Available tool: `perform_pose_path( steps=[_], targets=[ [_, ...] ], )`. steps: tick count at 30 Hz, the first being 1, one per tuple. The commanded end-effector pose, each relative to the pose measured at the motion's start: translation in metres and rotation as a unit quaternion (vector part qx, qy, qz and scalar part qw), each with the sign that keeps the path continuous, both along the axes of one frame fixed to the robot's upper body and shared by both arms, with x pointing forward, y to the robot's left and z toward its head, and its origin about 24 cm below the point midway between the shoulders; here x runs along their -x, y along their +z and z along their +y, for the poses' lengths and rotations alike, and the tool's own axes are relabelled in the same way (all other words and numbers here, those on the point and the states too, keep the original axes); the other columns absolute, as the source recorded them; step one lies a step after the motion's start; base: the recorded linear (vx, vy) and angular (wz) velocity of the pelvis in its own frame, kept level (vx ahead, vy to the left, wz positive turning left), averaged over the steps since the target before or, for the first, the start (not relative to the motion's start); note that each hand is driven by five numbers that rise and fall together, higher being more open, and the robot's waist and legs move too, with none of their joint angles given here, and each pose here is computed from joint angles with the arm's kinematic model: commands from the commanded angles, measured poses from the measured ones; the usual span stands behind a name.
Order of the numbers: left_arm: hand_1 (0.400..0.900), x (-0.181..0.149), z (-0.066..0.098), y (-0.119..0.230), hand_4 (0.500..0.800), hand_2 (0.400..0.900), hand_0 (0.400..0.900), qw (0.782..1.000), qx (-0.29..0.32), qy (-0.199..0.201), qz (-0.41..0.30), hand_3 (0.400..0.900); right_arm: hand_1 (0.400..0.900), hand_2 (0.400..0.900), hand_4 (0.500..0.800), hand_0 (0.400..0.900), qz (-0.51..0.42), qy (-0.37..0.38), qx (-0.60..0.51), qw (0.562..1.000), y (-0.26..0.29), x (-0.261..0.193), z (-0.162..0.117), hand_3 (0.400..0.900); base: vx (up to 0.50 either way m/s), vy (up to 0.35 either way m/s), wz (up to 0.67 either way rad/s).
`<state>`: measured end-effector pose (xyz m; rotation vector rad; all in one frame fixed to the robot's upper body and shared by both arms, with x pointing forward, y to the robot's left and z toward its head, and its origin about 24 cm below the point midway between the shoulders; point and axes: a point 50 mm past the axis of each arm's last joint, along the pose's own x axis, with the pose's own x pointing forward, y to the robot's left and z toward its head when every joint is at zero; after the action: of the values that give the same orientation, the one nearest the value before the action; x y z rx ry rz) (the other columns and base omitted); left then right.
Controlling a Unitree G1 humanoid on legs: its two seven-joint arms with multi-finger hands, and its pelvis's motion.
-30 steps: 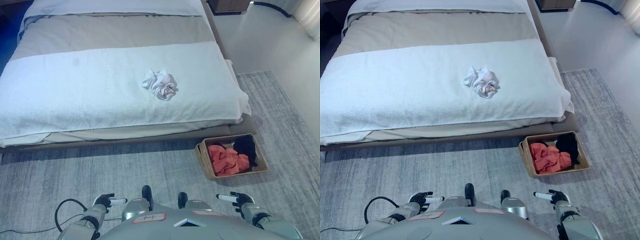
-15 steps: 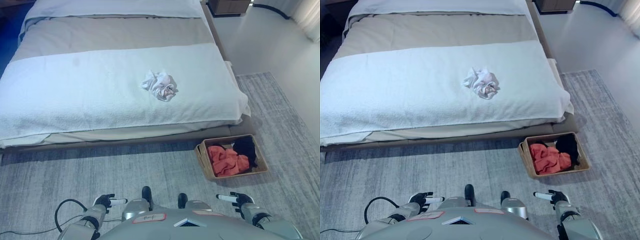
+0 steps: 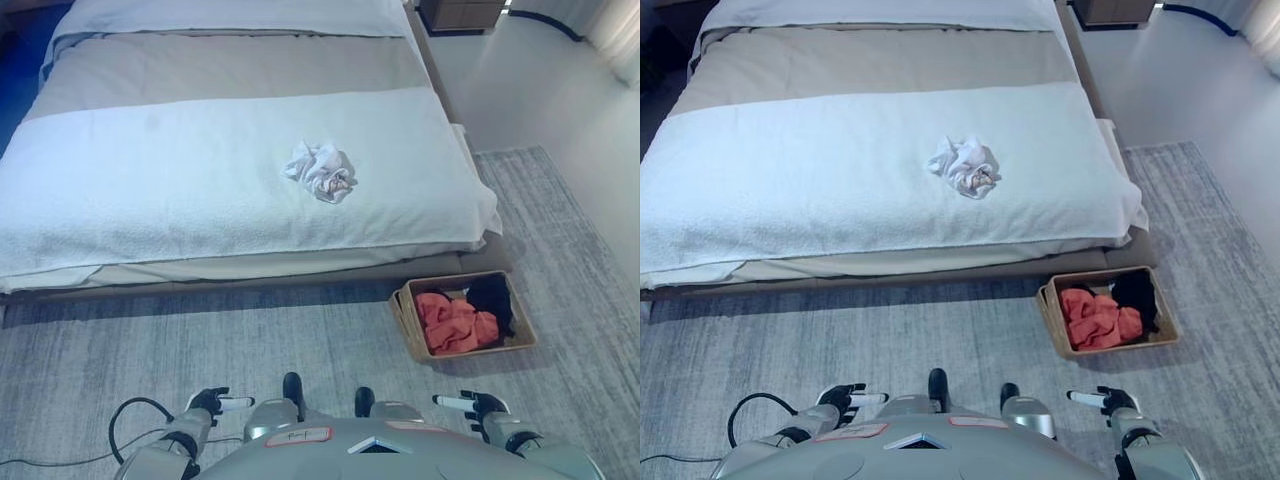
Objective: Put the clothes on the bed into the basket.
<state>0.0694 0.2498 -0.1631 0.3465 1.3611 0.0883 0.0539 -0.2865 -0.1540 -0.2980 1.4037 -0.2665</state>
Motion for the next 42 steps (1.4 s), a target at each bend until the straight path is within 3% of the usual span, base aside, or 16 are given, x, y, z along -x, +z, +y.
perform_pose_path(
  steps=[1, 10, 19, 30, 42],
  targets=[
    [0.900, -0.029, 0.018, 0.011, 0.800, 0.900, 0.900, 0.999, -0.029, 0.004, -0.035, 0.900, 0.900, 0.900, 0.800, 0.900, -0.018, -0.004, 0.026, 0.999, 0.007, -0.012, -0.013, 0.900, -0.032, -0.173, 0.19],
    [0.900, -0.027, 0.018, 0.010, 0.800, 0.900, 0.900, 0.999, -0.022, 0.013, -0.034, 0.900, 0.900, 0.900, 0.800, 0.900, -0.024, -0.014, 0.035, 0.999, 0.008, -0.011, -0.016, 0.900, 0.016, -0.125, 0.12],
    [0.900, -0.011, 0.017, 0.007, 0.800, 0.900, 0.900, 1.000, -0.022, 0.015, -0.015, 0.900, 0.900, 0.900, 0.800, 0.900, -0.023, -0.001, 0.033, 0.999, 0.007, -0.012, -0.014, 0.900, 0.171, 0.079, -0.30],
    [0.900, -0.027, 0.038, 0.018, 0.800, 0.900, 0.900, 0.998, -0.054, 0.009, -0.034, 0.900, 0.900, 0.900, 0.800, 0.900, -0.027, 0.011, 0.003, 1.000, 0.002, -0.023, 0.003, 0.900, 0.193, 0.244, -0.31],
    [0.900, -0.037, 0.055, 0.027, 0.800, 0.900, 0.900, 0.997, -0.070, 0.011, -0.044, 0.900, 0.900, 0.900, 0.800, 0.900, -0.066, -0.014, 0.006, 0.998, 0.009, -0.041, -0.003, 0.900, 0.178, 0.206, 0.27]
  ],
)
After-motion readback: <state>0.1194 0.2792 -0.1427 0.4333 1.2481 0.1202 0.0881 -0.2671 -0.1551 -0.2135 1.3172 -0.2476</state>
